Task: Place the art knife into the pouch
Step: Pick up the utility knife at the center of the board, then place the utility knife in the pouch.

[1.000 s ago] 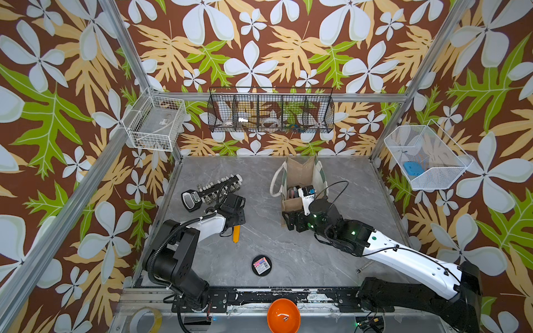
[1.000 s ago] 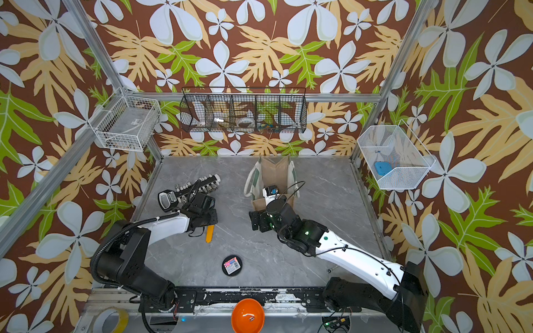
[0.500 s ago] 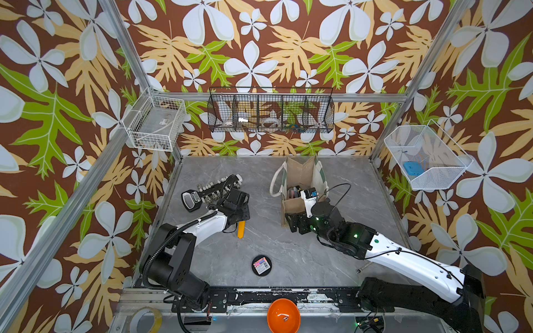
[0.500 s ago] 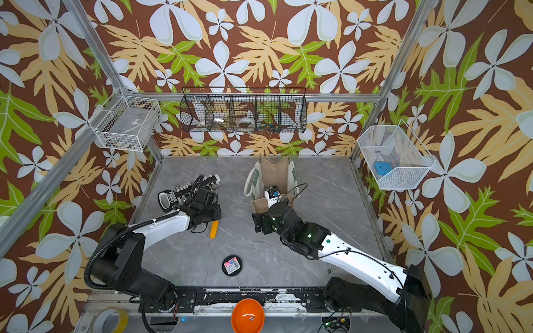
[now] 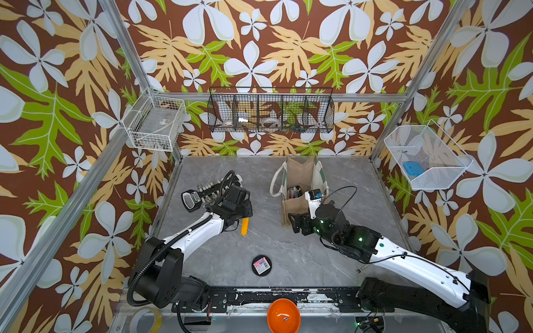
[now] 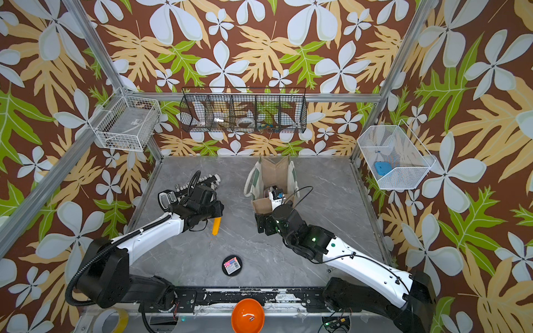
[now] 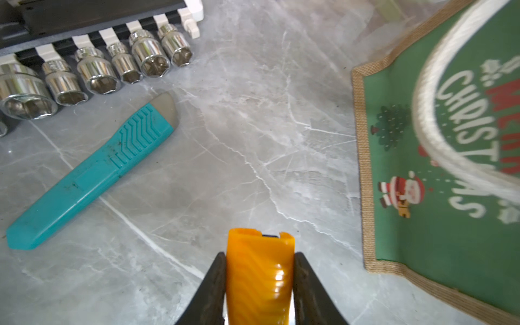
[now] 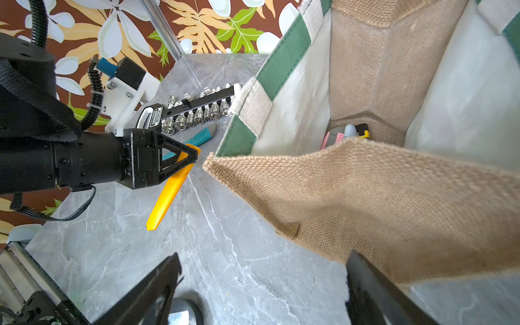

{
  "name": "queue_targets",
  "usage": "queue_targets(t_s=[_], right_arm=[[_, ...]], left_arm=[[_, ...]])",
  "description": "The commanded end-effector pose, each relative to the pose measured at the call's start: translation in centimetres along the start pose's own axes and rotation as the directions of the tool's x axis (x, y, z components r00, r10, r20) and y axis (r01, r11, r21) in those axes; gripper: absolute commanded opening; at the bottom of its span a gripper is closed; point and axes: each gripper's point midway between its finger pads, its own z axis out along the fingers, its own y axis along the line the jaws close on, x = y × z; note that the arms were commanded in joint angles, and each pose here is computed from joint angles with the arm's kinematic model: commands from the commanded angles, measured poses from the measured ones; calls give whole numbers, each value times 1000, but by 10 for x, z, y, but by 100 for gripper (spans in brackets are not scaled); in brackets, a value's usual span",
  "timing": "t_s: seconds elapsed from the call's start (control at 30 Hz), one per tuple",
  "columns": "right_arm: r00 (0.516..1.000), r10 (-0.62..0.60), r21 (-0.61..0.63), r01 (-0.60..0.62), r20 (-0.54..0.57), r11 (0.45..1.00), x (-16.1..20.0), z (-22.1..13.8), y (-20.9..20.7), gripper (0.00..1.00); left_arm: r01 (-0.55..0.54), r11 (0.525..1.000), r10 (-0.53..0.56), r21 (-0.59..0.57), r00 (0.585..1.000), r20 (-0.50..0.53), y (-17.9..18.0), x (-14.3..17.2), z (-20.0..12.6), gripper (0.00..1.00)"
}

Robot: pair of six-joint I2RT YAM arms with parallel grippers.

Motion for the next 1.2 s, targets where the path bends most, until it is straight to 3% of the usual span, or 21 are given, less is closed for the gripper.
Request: queue_targets(t_s=[0.0,0.4,0.73,1.0,1.17], right_arm=[[999,29,0,-29,39,1000,-7,-4,-1,92],[986,93,27,-98,140,995,-20,-23,-16,92],[968,66,109,-94,241,990,-38,-39,-34,93],[973,64,81,-84,221,993,-31,-38,-31,92],[979,42,-33,-36,200,999,-34,-39,-8,92]], left_arm=[[13,999,-13,42,1000,7,-11,-5,-8,27],[-41,987,28,158,996,81,-76,-35,-41,28],[-111,961,62,255,979,192,-135,-81,-86,28],[-165,935,90,314,967,238,-178,-111,-100,28],[-199,921,119,333,962,245,-204,-122,-97,28]])
